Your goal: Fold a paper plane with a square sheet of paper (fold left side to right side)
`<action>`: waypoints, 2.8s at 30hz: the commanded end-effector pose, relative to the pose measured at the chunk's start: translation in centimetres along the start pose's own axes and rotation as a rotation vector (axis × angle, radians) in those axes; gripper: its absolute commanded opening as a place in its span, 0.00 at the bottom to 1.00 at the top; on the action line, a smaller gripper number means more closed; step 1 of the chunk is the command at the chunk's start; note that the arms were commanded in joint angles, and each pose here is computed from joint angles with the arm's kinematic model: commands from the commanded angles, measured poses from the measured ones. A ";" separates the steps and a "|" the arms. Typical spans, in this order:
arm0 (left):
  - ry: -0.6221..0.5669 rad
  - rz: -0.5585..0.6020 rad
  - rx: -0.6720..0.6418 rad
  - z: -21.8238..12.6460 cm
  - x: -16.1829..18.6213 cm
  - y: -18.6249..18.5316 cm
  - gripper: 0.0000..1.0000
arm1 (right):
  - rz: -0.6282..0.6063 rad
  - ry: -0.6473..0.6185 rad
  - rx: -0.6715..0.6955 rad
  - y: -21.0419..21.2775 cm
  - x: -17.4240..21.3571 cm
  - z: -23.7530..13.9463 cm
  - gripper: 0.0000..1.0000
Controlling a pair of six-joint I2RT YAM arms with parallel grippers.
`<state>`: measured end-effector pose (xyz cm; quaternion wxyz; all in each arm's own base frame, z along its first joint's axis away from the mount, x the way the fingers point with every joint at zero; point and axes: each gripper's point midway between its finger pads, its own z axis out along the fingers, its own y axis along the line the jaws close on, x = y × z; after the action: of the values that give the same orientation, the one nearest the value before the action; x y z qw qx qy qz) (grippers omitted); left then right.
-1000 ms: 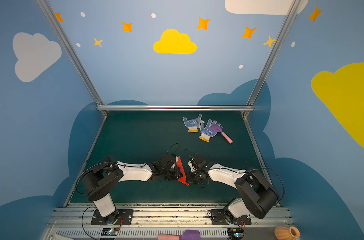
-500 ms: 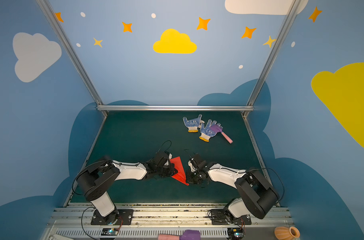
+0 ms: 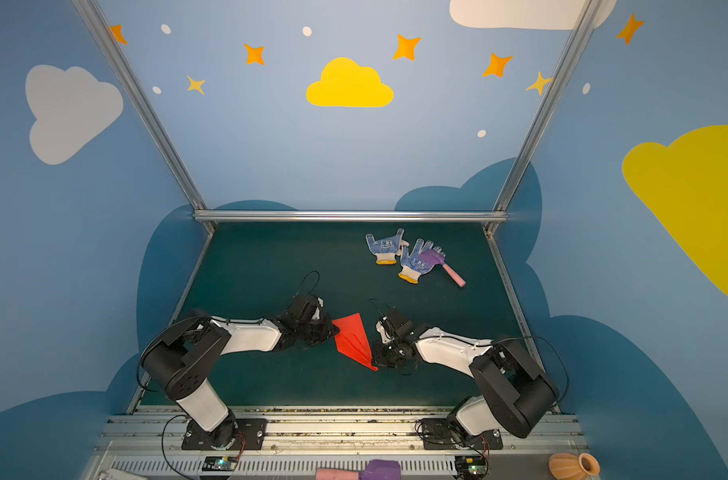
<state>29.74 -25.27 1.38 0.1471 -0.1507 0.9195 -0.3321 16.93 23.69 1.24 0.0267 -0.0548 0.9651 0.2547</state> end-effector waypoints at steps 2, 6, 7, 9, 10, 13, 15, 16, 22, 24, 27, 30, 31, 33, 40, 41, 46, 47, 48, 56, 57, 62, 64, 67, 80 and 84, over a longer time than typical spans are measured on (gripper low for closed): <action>-0.037 -0.119 -0.408 -2.1 -0.2 11.3 0.03 | 0.050 0.116 0.145 -4.4 3.8 1.6 0.00; -0.070 -0.014 -0.375 -3.8 -2.0 8.5 0.04 | 0.050 0.118 0.142 -4.4 3.8 1.7 0.00; -0.080 0.032 -0.356 -4.3 -2.3 7.3 0.04 | 0.049 0.116 0.140 -4.3 3.7 1.7 0.00; -0.081 0.119 -0.319 -5.2 -2.2 4.9 0.04 | 0.048 0.119 0.140 -4.3 3.8 1.8 0.00; -0.068 0.166 -0.290 -5.4 -1.8 3.4 0.04 | 0.050 0.118 0.141 -4.4 3.8 1.8 0.00; 0.001 0.291 -0.224 -5.0 0.9 -0.4 0.04 | 0.048 0.116 0.140 -4.3 3.8 1.7 0.00; 0.051 0.364 -0.179 -4.2 3.1 -2.7 0.04 | 0.049 0.116 0.140 -4.4 3.8 1.7 0.00; 0.076 0.396 -0.162 -3.7 4.3 -3.7 0.04 | 0.049 0.116 0.140 -4.4 3.9 1.7 0.00; 0.189 0.488 -0.112 -0.7 8.8 -6.8 0.04 | 0.052 0.114 0.141 -4.4 3.9 1.7 0.00; 0.208 0.500 -0.114 0.2 9.4 -7.1 0.04 | 0.050 0.114 0.140 -4.4 3.8 1.7 0.00; 0.249 0.511 -0.107 1.0 10.4 -7.3 0.03 | 0.052 0.113 0.140 -4.4 3.8 1.7 0.00; 0.269 0.518 -0.112 1.6 10.8 -7.1 0.04 | 0.052 0.115 0.141 -4.4 3.8 1.8 0.00; 0.274 0.520 -0.111 1.8 10.8 -7.1 0.03 | 0.051 0.115 0.141 -4.4 3.8 1.8 0.00; 0.280 0.525 -0.115 2.0 10.9 -7.0 0.04 | 0.052 0.116 0.141 -4.4 3.8 1.9 0.00; 0.301 0.525 -0.132 2.6 11.2 -6.2 0.03 | 0.052 0.119 0.139 -4.5 3.9 2.0 0.00; 0.304 0.524 -0.135 2.6 11.3 -6.0 0.03 | 0.054 0.121 0.139 -4.5 3.9 2.1 0.00; 0.314 0.509 -0.156 2.6 11.5 -4.7 0.03 | 0.051 0.121 0.138 -4.4 3.8 2.0 0.00; 0.312 0.504 -0.162 2.5 11.4 -4.4 0.03 | 0.051 0.122 0.139 -4.4 3.9 2.0 0.00; 0.311 0.498 -0.165 2.4 11.2 -4.2 0.04 | 0.051 0.122 0.138 -4.4 3.9 2.0 0.00; 0.280 0.444 -0.200 1.4 9.4 -1.8 0.03 | 0.052 0.122 0.140 -4.5 3.9 2.0 0.00; 0.276 0.434 -0.204 1.3 9.1 -1.5 0.03 | 0.052 0.123 0.139 -4.5 4.0 2.0 0.00; 0.259 0.407 -0.222 1.1 7.8 -0.5 0.03 | 0.053 0.121 0.139 -4.6 4.0 2.1 0.00; 0.249 0.397 -0.234 1.0 7.2 0.0 0.03 | 0.054 0.119 0.140 -4.6 3.9 2.0 0.00; 0.244 0.374 -0.250 1.0 6.5 0.8 0.04 | 0.053 0.119 0.138 -4.5 4.0 2.0 0.00; 0.208 0.266 -0.308 0.4 3.5 4.2 0.03 | 0.056 0.117 0.138 -4.6 4.0 2.0 0.00; 0.197 0.229 -0.330 0.1 2.7 5.4 0.03 | 0.057 0.115 0.135 -4.6 4.0 2.0 0.00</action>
<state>27.85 -28.03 1.52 0.0999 0.0059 0.9551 -0.2789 16.90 23.86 1.10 0.0297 -0.0556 0.9626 0.2636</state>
